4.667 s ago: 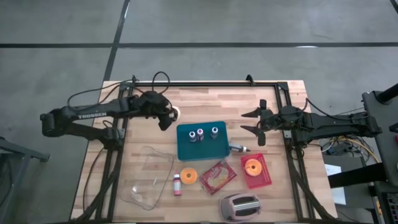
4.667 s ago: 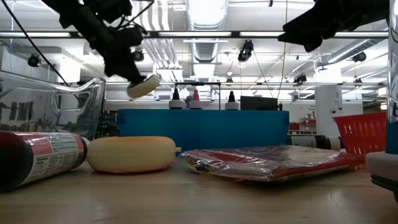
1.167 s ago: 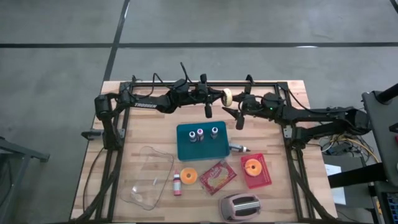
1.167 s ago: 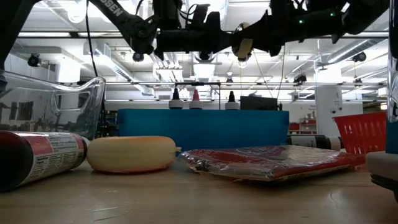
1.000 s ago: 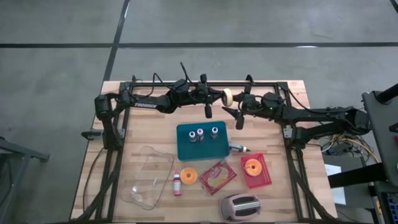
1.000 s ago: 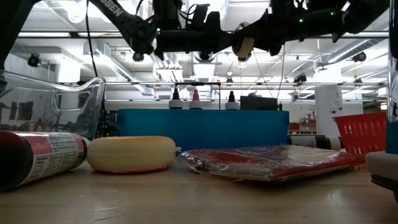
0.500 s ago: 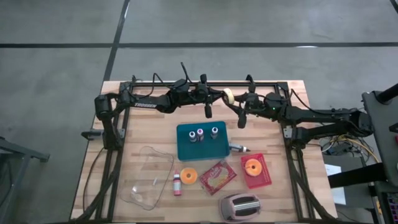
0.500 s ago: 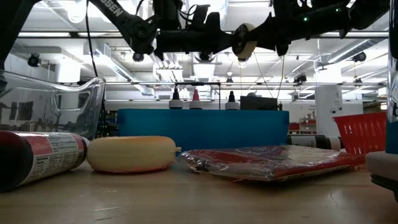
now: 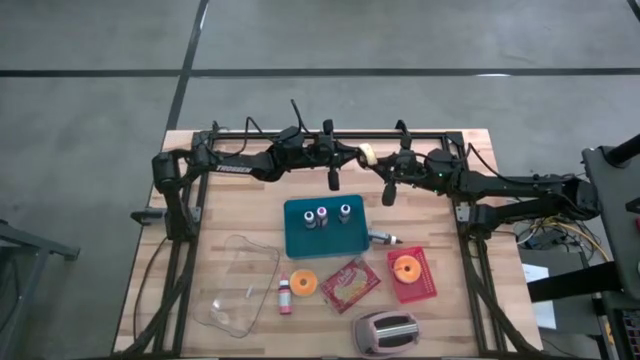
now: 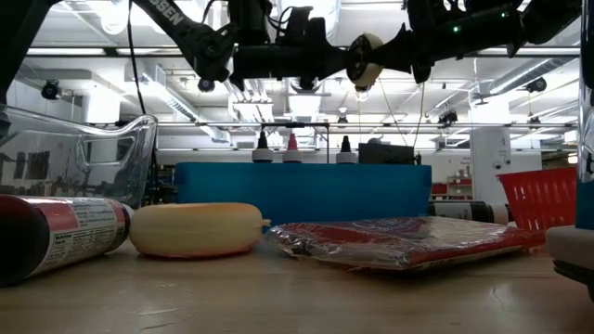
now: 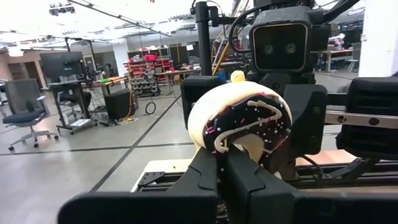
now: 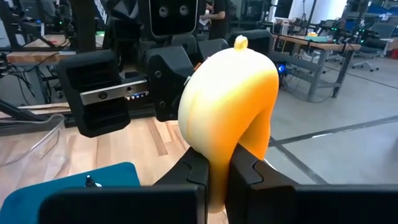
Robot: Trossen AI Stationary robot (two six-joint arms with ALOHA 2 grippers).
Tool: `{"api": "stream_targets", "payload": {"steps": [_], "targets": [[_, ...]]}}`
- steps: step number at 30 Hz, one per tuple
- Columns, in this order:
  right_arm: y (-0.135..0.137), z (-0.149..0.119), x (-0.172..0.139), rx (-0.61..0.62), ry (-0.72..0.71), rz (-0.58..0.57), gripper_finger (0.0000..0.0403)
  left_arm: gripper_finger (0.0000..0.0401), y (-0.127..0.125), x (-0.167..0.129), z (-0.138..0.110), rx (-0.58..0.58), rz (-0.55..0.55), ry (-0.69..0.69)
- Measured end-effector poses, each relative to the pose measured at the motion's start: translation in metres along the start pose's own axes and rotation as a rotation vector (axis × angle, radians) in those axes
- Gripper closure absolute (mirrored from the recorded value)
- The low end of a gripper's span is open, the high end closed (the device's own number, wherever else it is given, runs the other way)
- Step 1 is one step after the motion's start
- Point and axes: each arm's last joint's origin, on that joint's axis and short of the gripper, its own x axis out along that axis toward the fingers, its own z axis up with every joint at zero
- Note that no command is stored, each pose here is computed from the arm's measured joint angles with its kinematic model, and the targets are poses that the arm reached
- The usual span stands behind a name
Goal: Pick & Place Food Item
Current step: Put the black donut into the red bin
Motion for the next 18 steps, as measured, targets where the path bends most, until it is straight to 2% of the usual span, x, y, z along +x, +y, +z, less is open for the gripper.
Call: {"api": "stream_targets", "payload": {"steps": [9,18], "targets": [[0.000,-0.002,0.000,-0.003,0.023,0.001,0.0393,0.0341,-0.002,-0.002,0.000,-0.012,-0.062,0.042],[0.000,0.002,-0.005,-0.001,0.008,0.001,0.0394,0.0289,-0.006,-0.020,0.030,0.029,-0.136,0.112]]}}
